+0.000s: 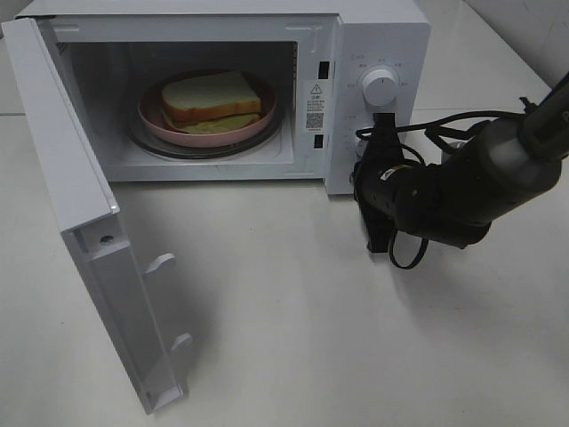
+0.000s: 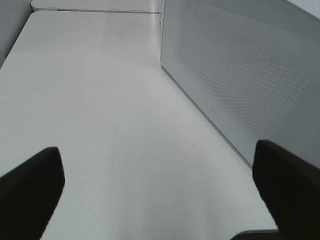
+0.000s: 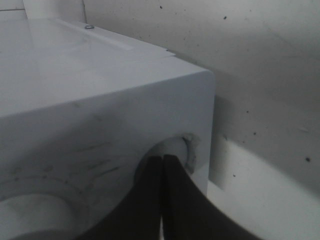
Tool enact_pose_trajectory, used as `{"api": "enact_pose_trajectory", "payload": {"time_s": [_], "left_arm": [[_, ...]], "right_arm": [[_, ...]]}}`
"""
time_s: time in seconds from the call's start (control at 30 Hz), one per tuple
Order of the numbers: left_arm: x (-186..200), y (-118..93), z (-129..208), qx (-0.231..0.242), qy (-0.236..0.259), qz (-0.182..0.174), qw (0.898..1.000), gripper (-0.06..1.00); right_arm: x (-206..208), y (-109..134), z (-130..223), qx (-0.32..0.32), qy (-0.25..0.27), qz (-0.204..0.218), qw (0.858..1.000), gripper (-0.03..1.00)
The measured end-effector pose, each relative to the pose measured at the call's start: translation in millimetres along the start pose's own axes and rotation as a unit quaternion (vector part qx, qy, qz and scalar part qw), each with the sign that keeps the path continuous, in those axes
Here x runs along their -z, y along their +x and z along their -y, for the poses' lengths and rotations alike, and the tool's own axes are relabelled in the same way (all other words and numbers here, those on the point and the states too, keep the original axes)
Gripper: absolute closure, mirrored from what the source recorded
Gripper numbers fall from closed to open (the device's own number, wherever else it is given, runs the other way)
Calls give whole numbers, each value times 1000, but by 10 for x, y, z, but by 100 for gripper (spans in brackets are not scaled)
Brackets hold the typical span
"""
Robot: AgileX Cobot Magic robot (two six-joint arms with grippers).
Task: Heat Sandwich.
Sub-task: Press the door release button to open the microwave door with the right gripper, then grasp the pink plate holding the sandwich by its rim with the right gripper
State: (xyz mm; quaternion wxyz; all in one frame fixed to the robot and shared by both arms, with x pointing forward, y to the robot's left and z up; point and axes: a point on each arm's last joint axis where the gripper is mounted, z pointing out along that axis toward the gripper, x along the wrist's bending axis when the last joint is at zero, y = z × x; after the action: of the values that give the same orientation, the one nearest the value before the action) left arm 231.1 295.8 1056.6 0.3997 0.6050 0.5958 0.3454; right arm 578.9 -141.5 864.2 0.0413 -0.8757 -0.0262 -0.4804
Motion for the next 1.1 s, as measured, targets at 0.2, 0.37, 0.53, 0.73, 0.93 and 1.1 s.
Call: {"api": "enact_pose_trajectory", "payload": {"time_s": [0.2, 0.37, 0.53, 0.73, 0.93, 1.1], "left_arm": [[0, 0, 0, 0, 0, 0, 1000, -2], [0, 0, 0, 0, 0, 0, 1000, -2], [0, 0, 0, 0, 0, 0, 1000, -2], [0, 0, 0, 0, 0, 0, 1000, -2], [0, 0, 0, 0, 0, 0, 1000, -2], [0, 0, 0, 0, 0, 0, 1000, -2]], "right_arm": [[195, -14, -43, 23, 11, 15, 1000, 96], [352, -27, -82, 43, 18, 31, 998, 96], [543, 62, -84, 77, 39, 42, 995, 96], [724, 138, -49, 140, 77, 71, 985, 96], [858, 174, -16, 210, 115, 93, 967, 96], [952, 178, 7, 267, 146, 110, 946, 96]]}}
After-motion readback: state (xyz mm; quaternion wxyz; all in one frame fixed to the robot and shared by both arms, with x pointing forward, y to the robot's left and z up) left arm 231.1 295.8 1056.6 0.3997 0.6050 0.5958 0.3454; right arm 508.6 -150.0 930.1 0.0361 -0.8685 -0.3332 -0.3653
